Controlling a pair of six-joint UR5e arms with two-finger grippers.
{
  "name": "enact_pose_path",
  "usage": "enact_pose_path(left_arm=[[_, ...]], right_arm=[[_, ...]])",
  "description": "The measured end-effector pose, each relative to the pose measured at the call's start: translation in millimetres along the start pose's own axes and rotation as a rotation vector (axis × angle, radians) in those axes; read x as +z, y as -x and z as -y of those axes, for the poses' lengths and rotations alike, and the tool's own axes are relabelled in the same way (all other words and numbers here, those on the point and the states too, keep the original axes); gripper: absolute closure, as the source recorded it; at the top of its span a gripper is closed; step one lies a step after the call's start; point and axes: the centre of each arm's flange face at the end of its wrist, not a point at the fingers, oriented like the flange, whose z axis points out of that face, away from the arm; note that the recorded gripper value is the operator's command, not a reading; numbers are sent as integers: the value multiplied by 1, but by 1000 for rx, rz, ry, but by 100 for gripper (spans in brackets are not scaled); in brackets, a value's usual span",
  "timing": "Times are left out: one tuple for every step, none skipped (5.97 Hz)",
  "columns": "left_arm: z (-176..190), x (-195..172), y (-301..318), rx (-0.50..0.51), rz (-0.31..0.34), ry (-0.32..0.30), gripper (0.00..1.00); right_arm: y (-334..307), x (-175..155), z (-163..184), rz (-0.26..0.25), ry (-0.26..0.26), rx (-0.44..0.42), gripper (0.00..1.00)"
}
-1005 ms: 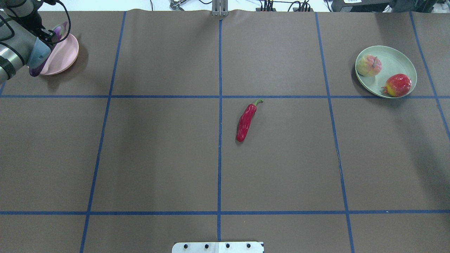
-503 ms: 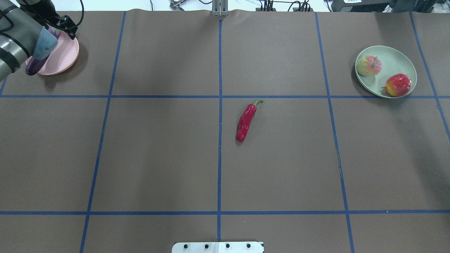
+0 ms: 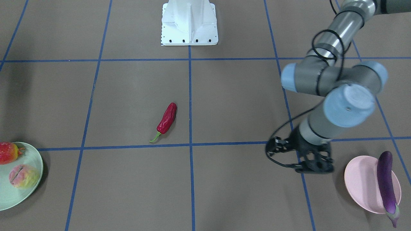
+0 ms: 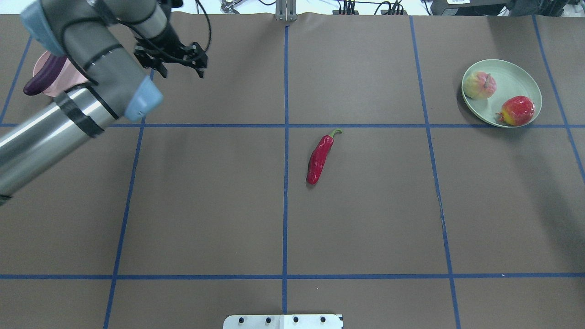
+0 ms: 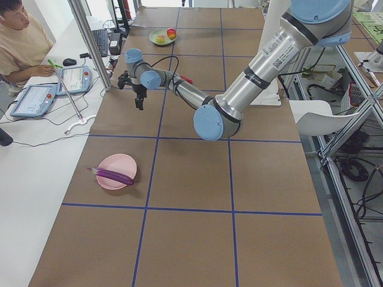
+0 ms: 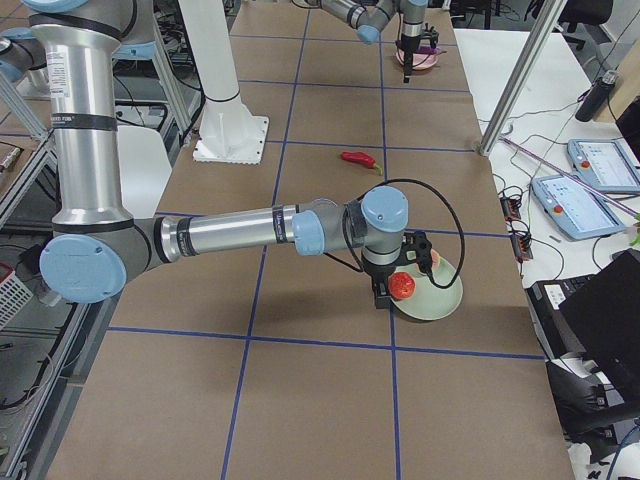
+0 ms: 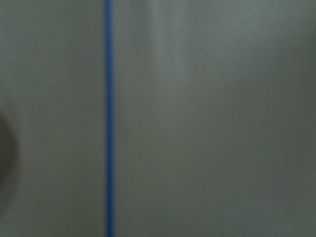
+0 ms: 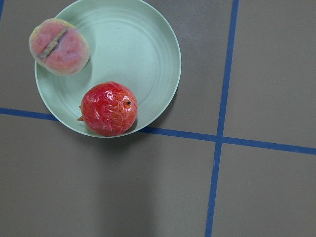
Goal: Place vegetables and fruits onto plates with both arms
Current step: 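Reach the left gripper to the red chili pepper and grasp it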
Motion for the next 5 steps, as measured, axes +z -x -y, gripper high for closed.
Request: enact_pose_path(left_arm=[[-45,24,-83,48,-17,-2,1],[-87,45,-143,109,-34,-9,1],[-122,66,-185,156,-36,-58,1],[-138,83,-226,170,-23,-137,1],[-138,95,-259,165,-5,-174,6]], right_arm=[[1,0,0,1,-1,-1,0],[0,0,-1,2,0,0,0],[0,0,-1,5,1,3,0],[0,1,-1,9,4,5,0],[0,1,-1,11,4,4,0]])
